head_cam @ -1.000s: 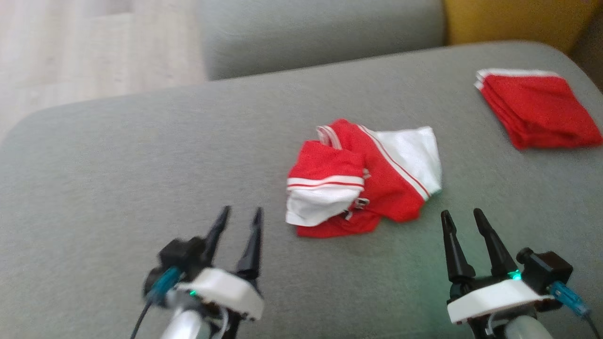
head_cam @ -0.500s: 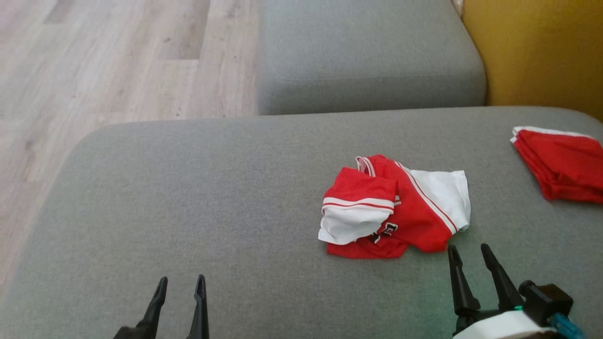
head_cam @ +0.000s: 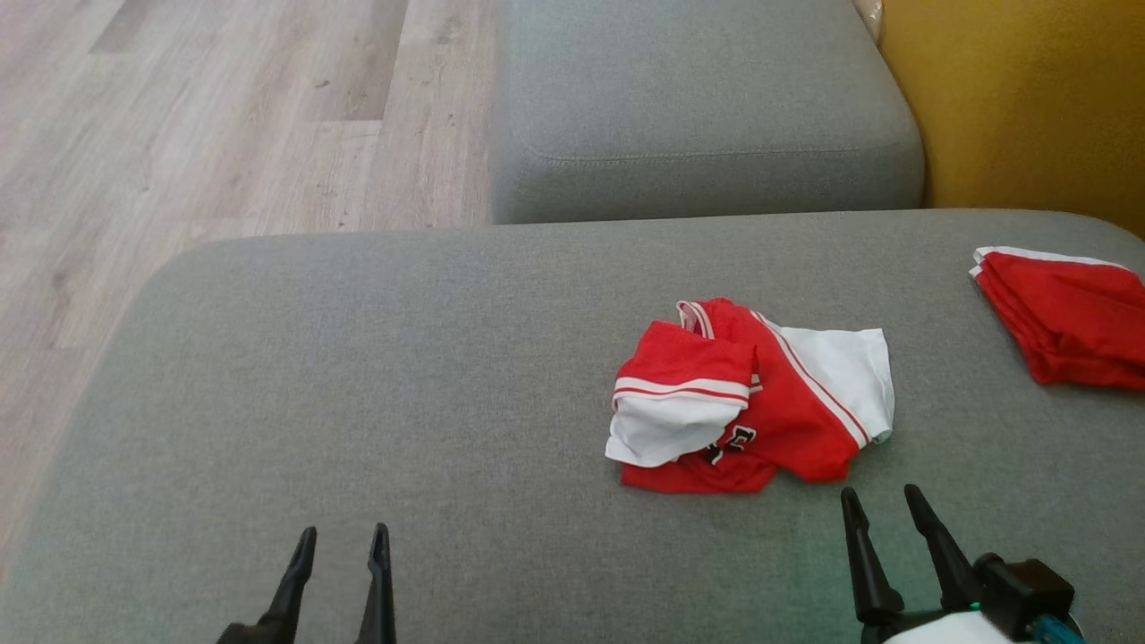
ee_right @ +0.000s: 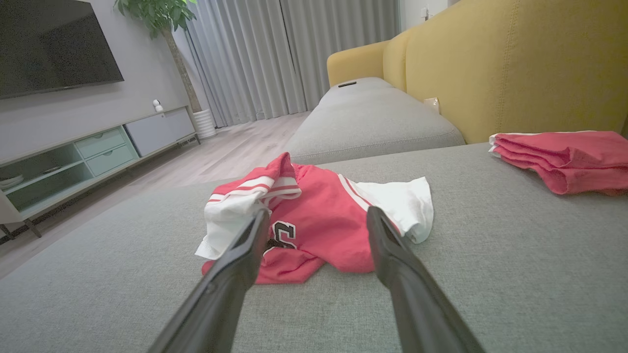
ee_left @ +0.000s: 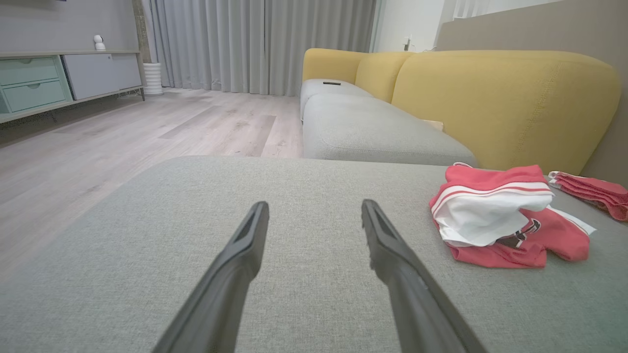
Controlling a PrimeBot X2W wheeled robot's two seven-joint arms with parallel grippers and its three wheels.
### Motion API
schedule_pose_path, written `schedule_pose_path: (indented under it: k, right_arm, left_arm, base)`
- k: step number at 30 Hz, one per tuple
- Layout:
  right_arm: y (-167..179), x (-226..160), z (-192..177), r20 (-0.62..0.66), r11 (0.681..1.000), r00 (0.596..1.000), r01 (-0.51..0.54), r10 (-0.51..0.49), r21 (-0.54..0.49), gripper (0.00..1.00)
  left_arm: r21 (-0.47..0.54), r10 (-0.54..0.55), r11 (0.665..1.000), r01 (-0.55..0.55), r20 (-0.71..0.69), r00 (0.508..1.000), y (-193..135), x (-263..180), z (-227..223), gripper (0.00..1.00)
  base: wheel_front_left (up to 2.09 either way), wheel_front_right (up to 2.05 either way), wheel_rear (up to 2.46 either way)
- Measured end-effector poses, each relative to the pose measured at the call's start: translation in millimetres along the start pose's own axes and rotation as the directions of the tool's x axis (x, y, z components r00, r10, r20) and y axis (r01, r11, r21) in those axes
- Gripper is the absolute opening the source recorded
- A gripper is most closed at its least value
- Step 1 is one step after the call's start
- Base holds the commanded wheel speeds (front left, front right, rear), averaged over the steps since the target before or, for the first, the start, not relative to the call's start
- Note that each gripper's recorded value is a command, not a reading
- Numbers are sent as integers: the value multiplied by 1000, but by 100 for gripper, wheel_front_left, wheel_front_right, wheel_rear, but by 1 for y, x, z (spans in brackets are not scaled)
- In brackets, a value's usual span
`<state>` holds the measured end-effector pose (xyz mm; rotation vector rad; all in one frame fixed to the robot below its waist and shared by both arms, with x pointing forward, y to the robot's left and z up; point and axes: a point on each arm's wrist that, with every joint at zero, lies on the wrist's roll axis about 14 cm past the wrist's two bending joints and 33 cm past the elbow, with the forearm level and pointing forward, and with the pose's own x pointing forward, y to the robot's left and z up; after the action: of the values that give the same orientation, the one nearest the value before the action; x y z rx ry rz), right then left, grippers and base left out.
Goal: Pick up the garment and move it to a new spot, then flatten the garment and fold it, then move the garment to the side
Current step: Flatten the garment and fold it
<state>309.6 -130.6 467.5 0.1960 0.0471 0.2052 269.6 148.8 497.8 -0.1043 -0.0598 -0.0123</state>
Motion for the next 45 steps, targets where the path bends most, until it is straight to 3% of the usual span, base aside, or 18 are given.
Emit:
schedule_pose_path:
  k: [23, 30, 33, 37, 45]
  right_arm:
    - [-3, 1, -3, -10, 1000, 1000, 11, -10, 6, 100]
    - [-8, 3, -5, -19, 1000, 999, 27, -26, 11, 100]
    - [-12, 4, -3, -15, 999, 999, 39, -39, 15, 100]
    - [-18, 11, 0, -7, 998, 998, 56, -56, 23, 100]
    - [-34, 26, 9, 9, 996, 996, 83, -84, 24, 100]
  left_arm:
    - [4, -33, 999, 33, -29, 999, -10, 4, -8, 100]
    - [15, -184, 983, 185, -35, 982, -51, 20, -10, 100]
    - [35, -293, 955, 294, -39, 955, -81, 30, -12, 100]
    - [56, -445, 892, 449, -78, 892, -124, 42, -24, 100]
    - [163, -682, 705, 690, -112, 723, -201, 73, -32, 100]
  base:
    - [0, 0, 0]
    - [0, 0, 0]
    - [0, 0, 0]
    - [0, 0, 0]
    - [0, 0, 0]
